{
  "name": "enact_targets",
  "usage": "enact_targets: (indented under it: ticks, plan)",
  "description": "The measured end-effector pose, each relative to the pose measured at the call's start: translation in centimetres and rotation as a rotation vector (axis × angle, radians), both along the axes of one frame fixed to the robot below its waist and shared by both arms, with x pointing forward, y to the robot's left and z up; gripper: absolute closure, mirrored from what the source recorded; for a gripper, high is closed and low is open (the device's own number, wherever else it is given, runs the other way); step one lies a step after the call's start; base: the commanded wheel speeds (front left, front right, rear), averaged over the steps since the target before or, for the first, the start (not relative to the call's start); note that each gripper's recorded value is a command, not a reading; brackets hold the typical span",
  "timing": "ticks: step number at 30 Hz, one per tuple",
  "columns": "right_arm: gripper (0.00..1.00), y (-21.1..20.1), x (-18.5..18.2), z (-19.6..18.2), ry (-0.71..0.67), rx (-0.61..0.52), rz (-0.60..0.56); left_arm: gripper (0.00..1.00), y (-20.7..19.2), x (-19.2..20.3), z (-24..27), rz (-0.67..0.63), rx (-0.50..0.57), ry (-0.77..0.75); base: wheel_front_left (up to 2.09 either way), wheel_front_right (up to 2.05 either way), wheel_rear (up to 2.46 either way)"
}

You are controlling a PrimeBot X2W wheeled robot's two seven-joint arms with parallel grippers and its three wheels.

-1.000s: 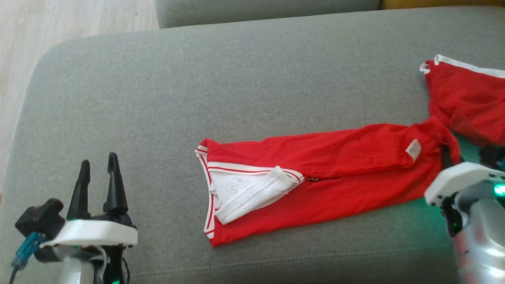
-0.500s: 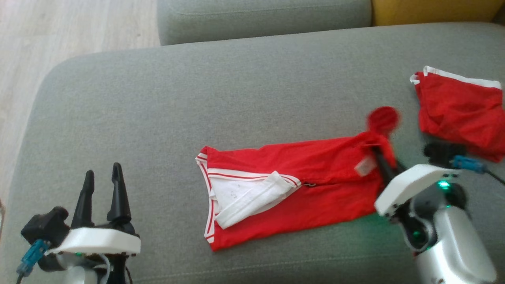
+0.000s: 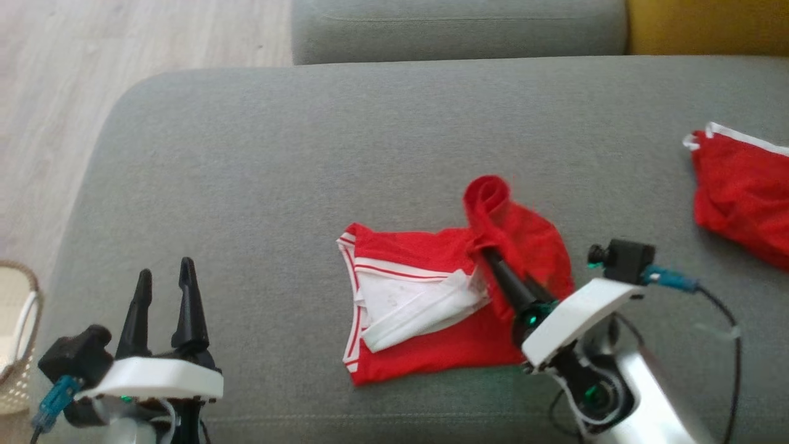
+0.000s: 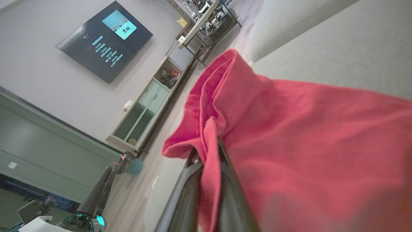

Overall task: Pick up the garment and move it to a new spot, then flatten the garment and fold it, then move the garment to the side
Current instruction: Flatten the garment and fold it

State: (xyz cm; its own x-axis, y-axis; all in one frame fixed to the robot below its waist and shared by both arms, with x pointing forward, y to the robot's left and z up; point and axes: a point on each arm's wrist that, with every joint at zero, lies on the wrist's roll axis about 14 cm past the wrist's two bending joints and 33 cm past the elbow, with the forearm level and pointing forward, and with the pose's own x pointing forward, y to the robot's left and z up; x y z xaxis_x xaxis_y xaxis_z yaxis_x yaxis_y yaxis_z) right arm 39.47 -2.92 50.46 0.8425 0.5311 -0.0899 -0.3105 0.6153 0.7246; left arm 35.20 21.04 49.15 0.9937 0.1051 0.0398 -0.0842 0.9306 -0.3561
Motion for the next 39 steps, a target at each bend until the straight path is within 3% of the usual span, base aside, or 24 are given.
enact_targets:
  ticks: [12, 21, 22, 23, 33, 39]
  plan:
    - [1.0, 6.4, -0.4, -2.8, 0.113, 0.093, 0.131, 0.0, 2.4, -1.7, -1.2, 0.083, -0.008, 0.04, 0.0, 0.0, 0.0]
    - [1.0, 9.7, -1.0, -6.8, 0.201, 0.01, 0.229, 0.0, 3.1, -2.2, -2.5, 0.11, -0.02, 0.085, 0.0, 0.0, 0.0]
    - [0.7, 9.8, -1.0, -7.1, 0.207, 0.004, 0.229, 0.0, 3.2, -2.2, -2.6, 0.112, -0.019, 0.086, 0.0, 0.0, 0.0]
    - [0.0, 9.9, -1.0, -7.4, 0.214, -0.001, 0.231, 0.0, 3.2, -2.1, -2.5, 0.114, -0.018, 0.087, 0.0, 0.0, 0.0]
    - [0.0, 10.9, 0.3, -5.8, 0.134, -0.014, 0.24, 0.0, 3.1, -1.4, -2.4, 0.107, -0.017, 0.081, 0.0, 0.0, 0.0]
    - [0.0, 7.7, 3.0, -4.0, 0.057, -0.038, 0.117, 0.0, 2.3, -0.5, -1.8, 0.075, -0.02, 0.06, 0.0, 0.0, 0.0]
